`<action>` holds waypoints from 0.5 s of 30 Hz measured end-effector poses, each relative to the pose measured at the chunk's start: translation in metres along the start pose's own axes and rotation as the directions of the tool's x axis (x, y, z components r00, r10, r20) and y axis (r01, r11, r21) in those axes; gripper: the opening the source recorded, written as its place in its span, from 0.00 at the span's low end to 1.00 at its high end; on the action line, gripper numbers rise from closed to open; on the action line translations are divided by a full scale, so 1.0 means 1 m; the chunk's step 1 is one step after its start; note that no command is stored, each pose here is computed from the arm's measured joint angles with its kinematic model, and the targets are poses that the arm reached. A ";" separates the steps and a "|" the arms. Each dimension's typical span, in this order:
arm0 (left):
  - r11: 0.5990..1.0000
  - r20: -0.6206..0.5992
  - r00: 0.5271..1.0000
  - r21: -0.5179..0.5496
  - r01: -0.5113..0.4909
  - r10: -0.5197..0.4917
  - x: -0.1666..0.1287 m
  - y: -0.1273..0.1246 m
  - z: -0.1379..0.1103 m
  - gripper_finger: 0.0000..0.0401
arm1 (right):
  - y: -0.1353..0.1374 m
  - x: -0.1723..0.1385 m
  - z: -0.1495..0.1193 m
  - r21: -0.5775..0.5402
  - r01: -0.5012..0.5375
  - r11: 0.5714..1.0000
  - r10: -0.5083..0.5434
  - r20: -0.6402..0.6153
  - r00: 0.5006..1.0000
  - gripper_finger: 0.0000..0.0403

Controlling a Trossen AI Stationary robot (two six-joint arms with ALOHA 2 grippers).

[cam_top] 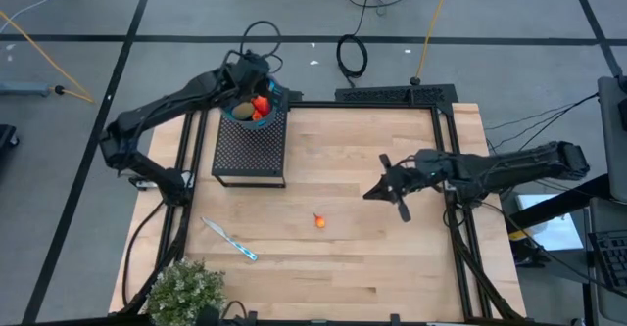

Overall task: Pick & Place Fruit
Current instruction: Put the pear into the blue strainer bowl on the shelf

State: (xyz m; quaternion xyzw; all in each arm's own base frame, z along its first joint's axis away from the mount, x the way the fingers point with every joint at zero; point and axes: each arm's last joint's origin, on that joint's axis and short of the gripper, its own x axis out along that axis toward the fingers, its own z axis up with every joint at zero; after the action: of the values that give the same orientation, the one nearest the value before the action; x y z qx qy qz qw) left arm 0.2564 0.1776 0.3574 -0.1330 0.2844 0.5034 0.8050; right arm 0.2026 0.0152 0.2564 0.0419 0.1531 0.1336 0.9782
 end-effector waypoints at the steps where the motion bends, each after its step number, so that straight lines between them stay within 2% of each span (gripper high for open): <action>1: 1.000 -0.007 1.000 0.000 -0.006 0.006 0.003 0.001 0.000 0.00 | 0.000 -0.004 -0.002 -0.002 0.003 1.000 -0.003 0.017 1.000 0.00; 8: 1.000 -0.043 0.999 0.004 -0.022 0.022 0.019 0.001 -0.003 0.00 | 0.000 -0.029 -0.036 0.108 0.007 0.994 -0.023 0.142 0.990 0.00; 15: 0.998 -0.057 0.997 0.012 -0.055 0.056 0.029 -0.001 -0.005 0.00 | 0.002 -0.043 -0.056 0.158 -0.003 0.987 -0.043 0.290 0.956 0.00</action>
State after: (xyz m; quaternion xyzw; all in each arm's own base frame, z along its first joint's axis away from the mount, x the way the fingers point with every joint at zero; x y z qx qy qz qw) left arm 0.2654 0.1954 0.3360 -0.1355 0.3136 0.5202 0.7827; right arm 0.1450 0.0075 0.2155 0.1363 0.0172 0.1035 0.9851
